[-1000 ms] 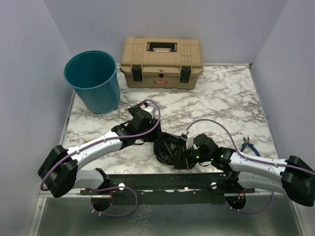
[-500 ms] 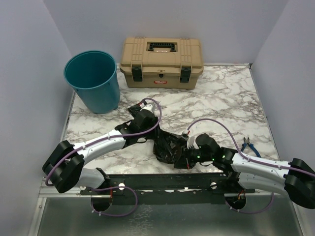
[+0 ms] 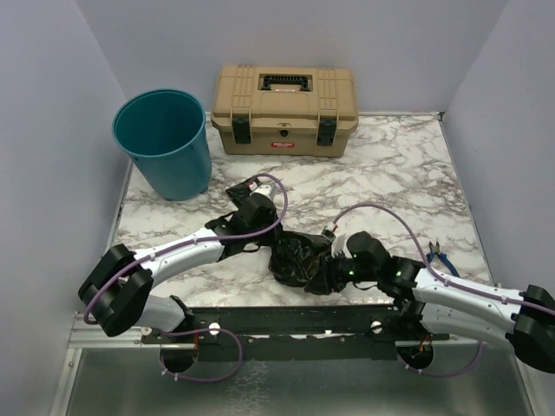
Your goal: Put the trash bags into the trash bin
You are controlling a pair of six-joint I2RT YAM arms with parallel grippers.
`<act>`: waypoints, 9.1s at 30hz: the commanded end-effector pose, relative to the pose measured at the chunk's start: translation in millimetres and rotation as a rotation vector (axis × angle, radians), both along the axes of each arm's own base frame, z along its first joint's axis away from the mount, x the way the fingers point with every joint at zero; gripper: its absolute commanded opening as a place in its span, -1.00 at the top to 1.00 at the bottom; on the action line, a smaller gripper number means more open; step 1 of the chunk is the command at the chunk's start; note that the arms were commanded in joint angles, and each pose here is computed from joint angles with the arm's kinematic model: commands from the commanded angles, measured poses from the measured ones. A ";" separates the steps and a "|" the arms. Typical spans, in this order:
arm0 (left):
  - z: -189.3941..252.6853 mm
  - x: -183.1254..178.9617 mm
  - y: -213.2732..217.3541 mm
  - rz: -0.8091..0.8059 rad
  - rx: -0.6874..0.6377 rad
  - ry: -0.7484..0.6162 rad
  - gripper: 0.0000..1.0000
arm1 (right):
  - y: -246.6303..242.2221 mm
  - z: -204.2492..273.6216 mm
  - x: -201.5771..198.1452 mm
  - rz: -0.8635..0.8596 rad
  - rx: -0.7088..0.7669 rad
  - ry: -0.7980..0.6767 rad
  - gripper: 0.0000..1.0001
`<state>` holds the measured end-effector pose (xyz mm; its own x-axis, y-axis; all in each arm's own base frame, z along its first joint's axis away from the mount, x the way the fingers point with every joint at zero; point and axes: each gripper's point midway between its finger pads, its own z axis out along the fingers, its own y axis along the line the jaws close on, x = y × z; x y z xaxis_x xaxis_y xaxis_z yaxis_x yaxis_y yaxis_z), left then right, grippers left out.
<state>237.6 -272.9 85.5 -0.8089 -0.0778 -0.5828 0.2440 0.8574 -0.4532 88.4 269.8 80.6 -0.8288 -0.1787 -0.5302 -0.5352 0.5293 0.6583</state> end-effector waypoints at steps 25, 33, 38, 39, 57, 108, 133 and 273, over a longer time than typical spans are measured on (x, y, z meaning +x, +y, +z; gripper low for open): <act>63.0 -26.0 -20.4 -0.265 -0.121 -0.122 1.00 | 23.1 80.1 113.7 0.023 -0.167 -0.414 -0.32; 67.8 -29.8 -22.2 -0.303 -0.122 -0.122 1.00 | 25.7 70.4 132.8 0.061 -0.161 -0.405 -0.19; 68.2 -30.6 -21.6 -0.306 -0.120 -0.123 1.00 | 26.1 66.7 138.4 0.080 -0.143 -0.391 0.17; 67.5 -30.7 -21.5 -0.307 -0.118 -0.122 1.00 | 27.4 66.8 137.8 0.084 -0.132 -0.388 0.28; 54.2 -24.0 -2.1 -0.237 -0.020 -0.117 0.95 | -6.5 58.6 131.4 -0.195 -0.100 -0.335 0.99; 74.5 -43.1 -19.2 -0.460 -0.053 -0.127 1.00 | 30.2 67.5 94.1 0.310 0.069 -0.352 0.65; 53.0 -37.5 -12.0 -0.389 -0.017 -0.097 0.27 | 11.0 34.8 104.8 -0.123 0.074 -0.133 0.99; 16.9 1.2 -50.0 -0.634 0.124 -0.012 1.00 | -3.8 25.7 173.2 -0.237 0.026 -0.164 -0.10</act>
